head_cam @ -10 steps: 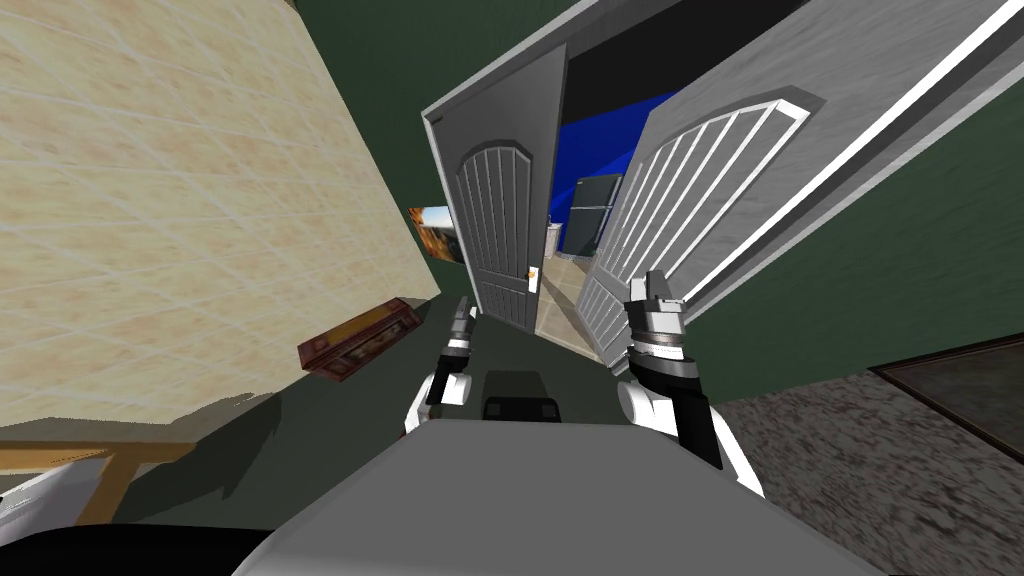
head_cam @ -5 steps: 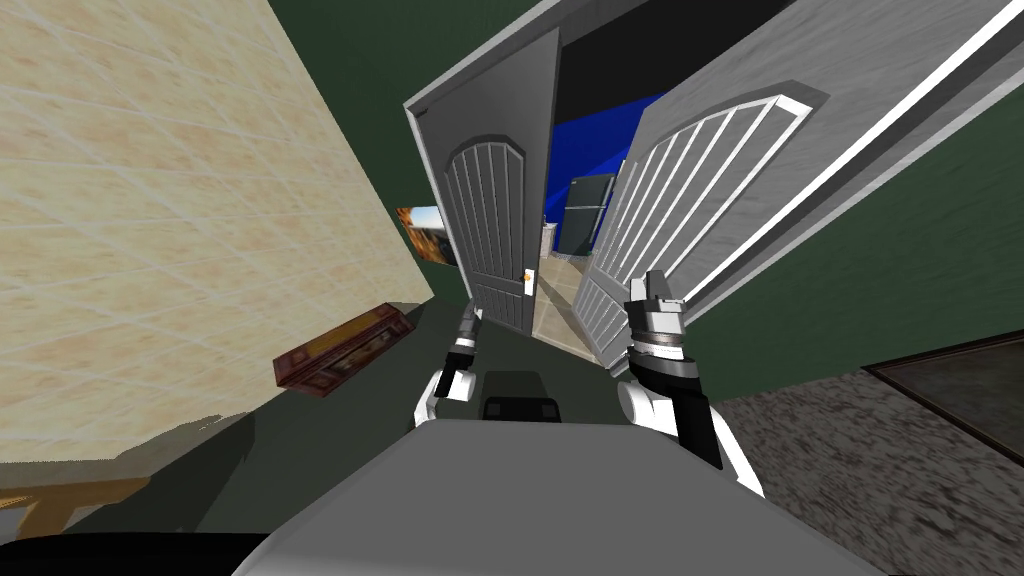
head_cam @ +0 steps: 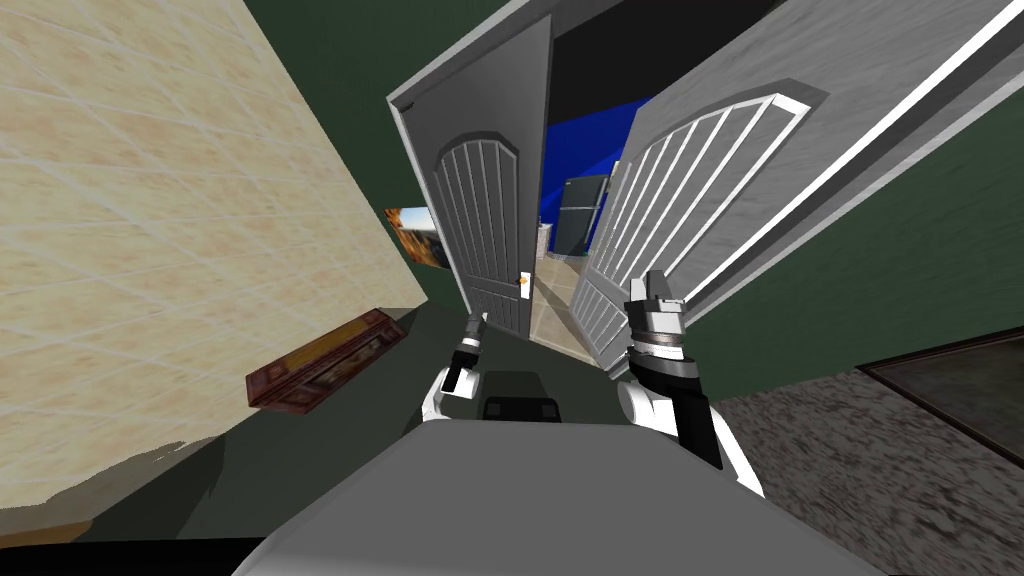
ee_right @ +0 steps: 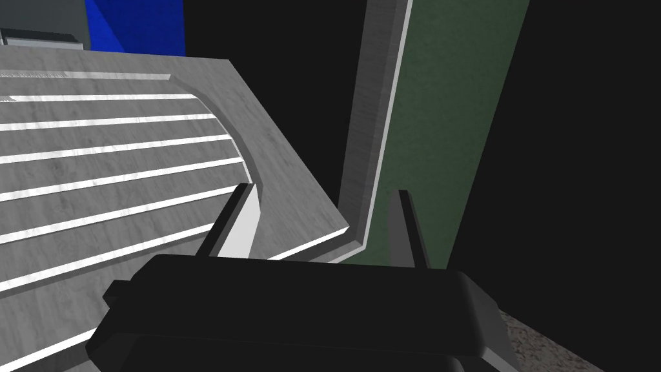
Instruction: Push the door open
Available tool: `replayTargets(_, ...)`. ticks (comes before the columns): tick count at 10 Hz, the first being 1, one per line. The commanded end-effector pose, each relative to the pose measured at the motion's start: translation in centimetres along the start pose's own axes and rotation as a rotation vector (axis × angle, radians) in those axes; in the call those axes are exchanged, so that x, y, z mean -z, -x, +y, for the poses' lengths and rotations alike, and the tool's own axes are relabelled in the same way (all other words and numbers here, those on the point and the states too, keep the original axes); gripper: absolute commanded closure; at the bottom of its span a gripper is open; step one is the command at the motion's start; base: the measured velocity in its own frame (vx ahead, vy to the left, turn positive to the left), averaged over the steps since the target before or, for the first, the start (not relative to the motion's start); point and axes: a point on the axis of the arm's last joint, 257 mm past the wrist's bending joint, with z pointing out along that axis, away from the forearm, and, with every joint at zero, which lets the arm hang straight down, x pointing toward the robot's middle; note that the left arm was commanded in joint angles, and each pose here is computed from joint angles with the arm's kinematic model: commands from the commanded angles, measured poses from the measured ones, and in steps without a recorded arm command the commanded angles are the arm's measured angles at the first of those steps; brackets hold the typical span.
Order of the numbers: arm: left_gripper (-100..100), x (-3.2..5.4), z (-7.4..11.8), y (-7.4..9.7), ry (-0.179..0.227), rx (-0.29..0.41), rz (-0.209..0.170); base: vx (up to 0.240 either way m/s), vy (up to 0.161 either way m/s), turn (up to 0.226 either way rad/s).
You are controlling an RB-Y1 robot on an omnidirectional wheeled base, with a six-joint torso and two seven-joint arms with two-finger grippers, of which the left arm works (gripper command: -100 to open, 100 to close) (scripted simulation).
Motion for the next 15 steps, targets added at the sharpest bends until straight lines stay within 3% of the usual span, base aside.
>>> replayTargets(1,-100,-0.12,1.2,-0.6,0.023,0.006,0.011,0.102,-0.008,-0.08)
replayTargets(5,-100,-0.65,5.6,-2.8,0.109,0.024,0.056,0.162,-0.009,-0.115)
replayTargets(15,-100,-0.84,11.5,-6.2,0.234,0.046,0.12,0.136,0.01,-0.071)
